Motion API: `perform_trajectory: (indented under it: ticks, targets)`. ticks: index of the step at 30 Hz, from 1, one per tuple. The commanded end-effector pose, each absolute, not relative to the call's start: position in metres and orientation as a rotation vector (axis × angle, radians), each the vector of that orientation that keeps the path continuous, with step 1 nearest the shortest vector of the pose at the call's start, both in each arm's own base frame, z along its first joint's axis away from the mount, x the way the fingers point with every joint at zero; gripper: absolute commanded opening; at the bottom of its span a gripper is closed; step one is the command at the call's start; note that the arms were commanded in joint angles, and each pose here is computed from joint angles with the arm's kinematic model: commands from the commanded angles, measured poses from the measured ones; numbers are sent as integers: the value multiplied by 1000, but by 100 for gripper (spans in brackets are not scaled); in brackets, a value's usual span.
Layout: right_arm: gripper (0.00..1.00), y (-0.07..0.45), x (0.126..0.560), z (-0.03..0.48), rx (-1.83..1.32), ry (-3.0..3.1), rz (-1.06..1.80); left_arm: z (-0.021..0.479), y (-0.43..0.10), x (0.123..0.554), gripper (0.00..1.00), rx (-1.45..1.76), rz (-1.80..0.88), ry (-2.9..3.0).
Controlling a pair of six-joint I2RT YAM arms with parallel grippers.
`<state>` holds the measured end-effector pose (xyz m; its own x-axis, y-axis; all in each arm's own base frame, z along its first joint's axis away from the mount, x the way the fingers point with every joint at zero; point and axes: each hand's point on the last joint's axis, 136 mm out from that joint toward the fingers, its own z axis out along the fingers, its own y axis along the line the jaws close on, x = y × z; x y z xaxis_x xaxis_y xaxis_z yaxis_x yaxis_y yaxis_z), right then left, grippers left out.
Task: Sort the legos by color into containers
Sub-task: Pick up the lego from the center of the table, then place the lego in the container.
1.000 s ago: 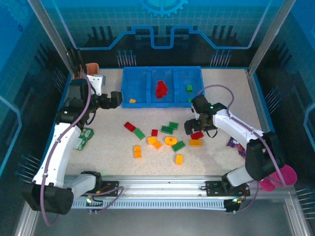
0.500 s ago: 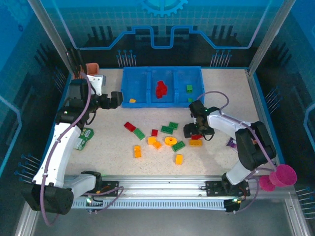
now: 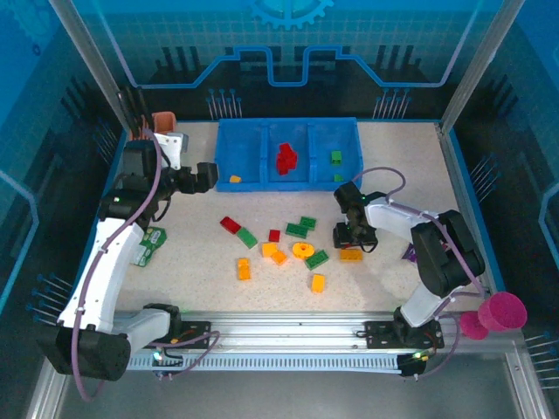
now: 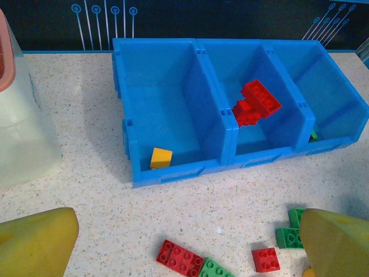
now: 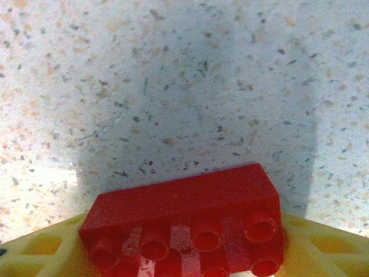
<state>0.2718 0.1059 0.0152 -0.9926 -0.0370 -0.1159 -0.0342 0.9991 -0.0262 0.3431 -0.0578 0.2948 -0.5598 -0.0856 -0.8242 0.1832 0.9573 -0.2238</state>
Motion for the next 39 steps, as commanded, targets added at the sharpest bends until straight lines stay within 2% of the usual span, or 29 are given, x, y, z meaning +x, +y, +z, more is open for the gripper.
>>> perform_trajectory:
  ticks: [1,6,13,17,26,32,39]
  targets:
    - [53,100,273,16,-55,3048,-75,298,-61,343,99,77,-367,2120]
    - [49,109,306,56,-130,2966,-80,297,-60,344,99,75,-364,2122]
    - [49,147,404,163,-246,2686,11,298,-57,343,99,72,-340,2119]
    - [49,182,458,198,-280,2584,117,296,-55,343,99,72,-327,2122]
    - [49,243,520,211,-306,2497,257,294,-48,346,100,51,-311,2127]
    - [48,273,534,193,-361,2479,262,295,-49,346,99,49,-323,2122]
    - [49,281,541,174,-367,2496,278,295,-51,346,99,50,-334,2121]
